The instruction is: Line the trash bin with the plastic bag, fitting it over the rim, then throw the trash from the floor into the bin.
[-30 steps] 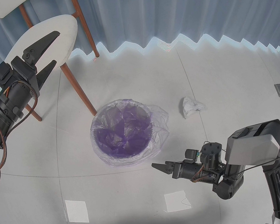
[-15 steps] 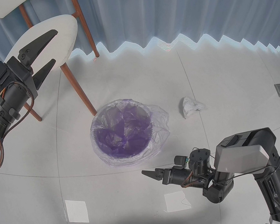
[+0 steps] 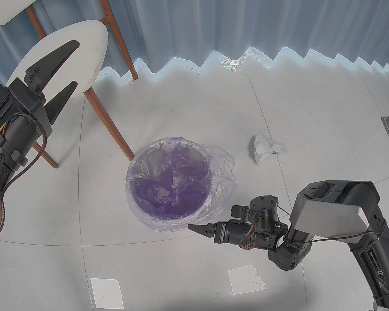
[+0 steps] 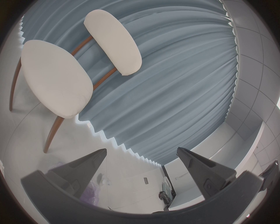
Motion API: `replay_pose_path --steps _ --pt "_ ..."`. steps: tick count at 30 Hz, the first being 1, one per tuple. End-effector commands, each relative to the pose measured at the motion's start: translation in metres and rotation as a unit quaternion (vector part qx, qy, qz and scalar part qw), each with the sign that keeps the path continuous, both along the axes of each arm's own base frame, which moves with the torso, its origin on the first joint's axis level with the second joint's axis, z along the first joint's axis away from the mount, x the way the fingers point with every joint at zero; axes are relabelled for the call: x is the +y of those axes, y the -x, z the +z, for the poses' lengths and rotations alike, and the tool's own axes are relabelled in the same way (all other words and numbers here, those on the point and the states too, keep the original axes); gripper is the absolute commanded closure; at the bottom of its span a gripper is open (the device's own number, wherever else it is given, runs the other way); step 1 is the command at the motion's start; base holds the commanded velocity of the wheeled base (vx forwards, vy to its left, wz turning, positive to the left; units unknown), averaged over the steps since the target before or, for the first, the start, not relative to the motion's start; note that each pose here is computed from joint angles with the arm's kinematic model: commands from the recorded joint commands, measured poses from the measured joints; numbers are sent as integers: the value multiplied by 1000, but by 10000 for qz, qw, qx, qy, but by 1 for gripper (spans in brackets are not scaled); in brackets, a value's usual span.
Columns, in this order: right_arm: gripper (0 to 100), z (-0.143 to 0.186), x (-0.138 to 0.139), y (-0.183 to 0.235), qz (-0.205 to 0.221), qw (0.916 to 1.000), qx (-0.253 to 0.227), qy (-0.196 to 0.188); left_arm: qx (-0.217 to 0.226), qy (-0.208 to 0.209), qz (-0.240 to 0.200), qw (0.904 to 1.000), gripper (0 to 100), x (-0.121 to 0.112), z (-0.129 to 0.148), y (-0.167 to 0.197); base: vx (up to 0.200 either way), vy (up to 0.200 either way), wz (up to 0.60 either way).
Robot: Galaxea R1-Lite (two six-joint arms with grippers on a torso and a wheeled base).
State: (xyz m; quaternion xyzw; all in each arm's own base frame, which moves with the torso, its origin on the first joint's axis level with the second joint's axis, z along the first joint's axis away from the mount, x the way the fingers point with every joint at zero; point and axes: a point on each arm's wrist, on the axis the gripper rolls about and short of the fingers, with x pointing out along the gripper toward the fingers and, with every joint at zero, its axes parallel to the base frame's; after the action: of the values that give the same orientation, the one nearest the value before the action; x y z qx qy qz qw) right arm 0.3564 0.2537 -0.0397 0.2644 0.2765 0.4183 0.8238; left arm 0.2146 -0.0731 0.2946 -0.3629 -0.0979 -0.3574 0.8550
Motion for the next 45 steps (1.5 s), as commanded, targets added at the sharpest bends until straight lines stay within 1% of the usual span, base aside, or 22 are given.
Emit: replay_pose_path --steps 1,2,5,7,8,10,13,14,17,18,21,26,33,35,39,40,41,42,43,45 --pt "0 -12 3 -15 -177 9998 49 72 3 -12 -12 10000 0 0 0 0 0 0 0" --pt "0 -17 5 -21 -266 9996 44 93 3 -12 -4 10000 0 1 0 0 0 0 0" --pt "0 -26 5 -32 -357 9993 59 113 -1 -18 7 10000 0 1 0 0 0 0 0" --pt "0 -30 6 -36 -371 9990 154 178 6 -20 7 10000 0 1 -1 -1 0 0 0" --pt "0 -30 7 -38 -387 9988 229 197 6 -20 7 10000 0 1 -1 -1 0 0 0" --pt "0 -30 8 -43 -481 9966 648 179 6 -20 -1 10000 0 1 -1 -1 0 0 0" --pt "0 -26 13 -52 -604 9940 902 112 12 -25 -8 10000 0 0 -1 -1 0 0 0" --pt "0 -24 15 -57 -748 9919 1019 154 12 -25 0 10000 0 1 -1 -1 0 0 0" --pt "0 -23 18 -61 -869 9895 1135 231 20 -28 0 10000 0 1 -1 -2 0 0 0" --pt "0 -19 23 -69 -1038 9854 1301 365 20 -28 -8 10000 0 0 -1 -1 0 0 0" --pt "0 -18 25 -73 -1158 9798 1558 472 20 -28 -8 10000 0 0 -1 -1 0 0 0" --pt "0 -16 26 -75 -1225 9716 1929 616 16 -30 -20 10000 0 -1 -2 -1 0 0 0" --pt "0 -17 25 -74 -1263 9682 2051 672 45 -42 -35 10000 0 -1 -3 -1 0 0 0" --pt "0 -18 23 -71 -1272 9681 2031 733 31 -34 -28 10000 0 -1 -2 -1 0 0 0" --pt "0 13 15 -58 -1207 9728 1885 603 27 -40 -25 10000 0 -1 -2 -1 0 0 0" --pt "0 13 15 -58 -1207 9728 1885 603 27 -40 -25 10000 0 -1 -2 -1 0 0 0" --pt "0 21 10 -48 -1115 9767 1767 489 34 -42 -33 10000 0 -1 -3 0 0 0 0" --pt "0 22 9 -47 -1114 9771 1749 475 34 -42 -33 10000 0 -1 -3 0 0 0 0" --pt "0 26 5 -36 -1054 9822 1515 340 41 -45 -33 10000 0 -1 -3 -1 0 0 0" --pt "0 27 -2 -22 -970 9887 1116 250 46 -49 -23 10000 0 -2 -4 -2 0 0 0"
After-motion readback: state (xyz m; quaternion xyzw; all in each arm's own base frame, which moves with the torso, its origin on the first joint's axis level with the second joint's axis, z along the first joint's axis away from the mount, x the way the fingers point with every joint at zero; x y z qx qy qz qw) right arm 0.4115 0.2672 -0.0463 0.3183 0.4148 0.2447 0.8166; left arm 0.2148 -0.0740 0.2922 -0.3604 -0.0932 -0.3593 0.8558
